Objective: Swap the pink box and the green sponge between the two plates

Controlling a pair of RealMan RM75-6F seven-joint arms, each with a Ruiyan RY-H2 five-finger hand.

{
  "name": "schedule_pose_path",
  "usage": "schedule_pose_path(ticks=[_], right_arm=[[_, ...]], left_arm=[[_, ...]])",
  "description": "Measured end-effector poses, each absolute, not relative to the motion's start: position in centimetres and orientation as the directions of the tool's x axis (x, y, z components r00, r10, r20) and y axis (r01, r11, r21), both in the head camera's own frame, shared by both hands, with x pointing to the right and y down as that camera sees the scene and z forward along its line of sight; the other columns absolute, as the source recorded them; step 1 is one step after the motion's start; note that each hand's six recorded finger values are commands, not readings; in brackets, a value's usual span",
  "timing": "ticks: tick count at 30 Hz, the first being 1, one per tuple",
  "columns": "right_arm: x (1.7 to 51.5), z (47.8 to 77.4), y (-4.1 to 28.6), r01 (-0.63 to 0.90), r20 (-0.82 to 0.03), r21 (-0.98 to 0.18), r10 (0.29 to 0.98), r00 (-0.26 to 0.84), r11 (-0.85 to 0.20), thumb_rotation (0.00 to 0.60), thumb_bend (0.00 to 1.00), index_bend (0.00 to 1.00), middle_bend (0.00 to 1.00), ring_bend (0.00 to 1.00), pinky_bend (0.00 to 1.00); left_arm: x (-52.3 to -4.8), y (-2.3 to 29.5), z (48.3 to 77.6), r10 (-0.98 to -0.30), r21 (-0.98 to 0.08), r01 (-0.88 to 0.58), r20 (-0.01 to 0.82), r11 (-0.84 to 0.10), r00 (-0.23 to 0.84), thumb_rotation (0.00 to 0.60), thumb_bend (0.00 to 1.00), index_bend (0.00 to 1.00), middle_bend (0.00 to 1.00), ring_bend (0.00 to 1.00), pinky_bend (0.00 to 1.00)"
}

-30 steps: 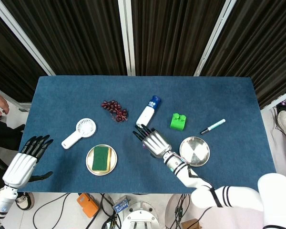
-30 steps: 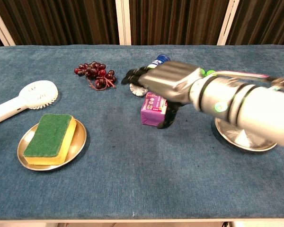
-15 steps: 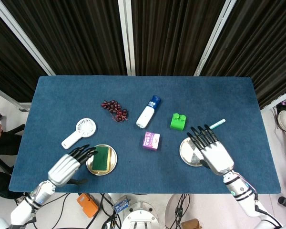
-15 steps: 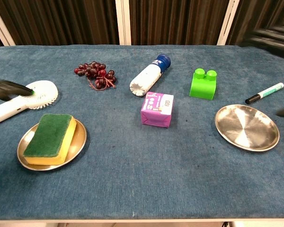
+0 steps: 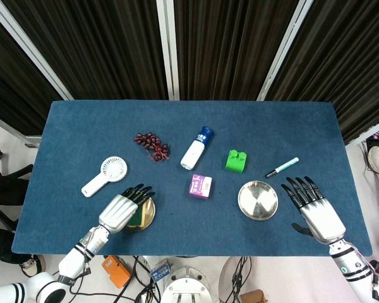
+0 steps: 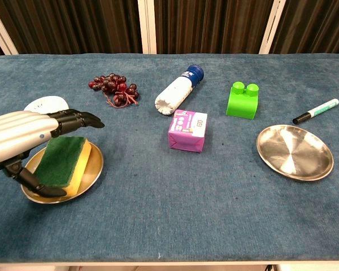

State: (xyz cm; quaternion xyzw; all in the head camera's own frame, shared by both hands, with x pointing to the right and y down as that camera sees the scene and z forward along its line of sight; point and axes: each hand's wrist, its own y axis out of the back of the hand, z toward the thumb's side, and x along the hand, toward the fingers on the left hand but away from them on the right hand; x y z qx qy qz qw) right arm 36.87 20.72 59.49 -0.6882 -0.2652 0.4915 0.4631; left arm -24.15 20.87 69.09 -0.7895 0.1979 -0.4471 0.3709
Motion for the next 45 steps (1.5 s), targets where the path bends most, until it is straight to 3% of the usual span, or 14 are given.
schedule_pose_path(ticks=[4, 8, 13, 18, 29, 37, 45], right_arm=[[36.9, 59.5, 21.1, -0.088, -0.441, -0.893, 0.813, 0.38, -0.442, 0.6, 0.25, 0.0, 0.0, 0.0, 0.0], [37.1, 59.4, 21.3, -0.08, -0.443, -0.89, 0.811, 0.382, -0.449, 0.6, 0.25, 0.0, 0.0, 0.0, 0.0], [37.1, 59.2, 21.3, -0.078, -0.44, -0.892, 0.814, 0.381, -0.445, 0.6, 0.25, 0.0, 0.0, 0.0, 0.0], [37.1, 59.3, 21.4, -0.083, -0.45, -0.887, 0.809, 0.38, -0.454, 0.6, 0.25, 0.0, 0.0, 0.0, 0.0], [37.2, 59.6, 21.4, -0.081, -0.46, -0.881, 0.806, 0.372, -0.466, 0.6, 0.25, 0.0, 0.0, 0.0, 0.0], [37.0, 60.2, 20.7, -0.08, -0.477, -0.872, 0.799, 0.367, -0.484, 0.6, 0.25, 0.0, 0.0, 0.0, 0.0], [37.3, 60.7, 20.0, -0.069, -0.495, -0.861, 0.795, 0.351, -0.505, 0.6, 0.25, 0.0, 0.0, 0.0, 0.0]], left_arm=[[-24.5, 20.5, 69.7, -0.645, -0.754, 0.042, 0.588, -0.655, 0.489, 0.6, 0.07, 0.1, 0.04, 0.01, 0.19], [-24.9, 20.4, 70.0, -0.645, -0.751, 0.074, 0.609, -0.656, 0.461, 0.6, 0.07, 0.1, 0.09, 0.08, 0.25], [-24.9, 20.2, 69.7, -0.66, -0.759, 0.064, 0.602, -0.648, 0.449, 0.6, 0.1, 0.26, 0.3, 0.34, 0.49], [-25.0, 20.1, 69.6, -0.672, -0.765, 0.049, 0.593, -0.642, 0.443, 0.6, 0.12, 0.36, 0.41, 0.45, 0.59], [-22.7, 18.8, 67.1, -0.723, -0.83, -0.021, 0.473, -0.558, 0.504, 0.6, 0.12, 0.36, 0.41, 0.45, 0.59], [-15.0, 19.5, 65.1, -0.669, -0.815, -0.107, 0.383, -0.569, 0.638, 0.6, 0.11, 0.36, 0.42, 0.44, 0.59], [-6.9, 20.5, 66.4, -0.625, -0.773, -0.192, 0.312, -0.605, 0.715, 0.6, 0.09, 0.36, 0.39, 0.39, 0.58]])
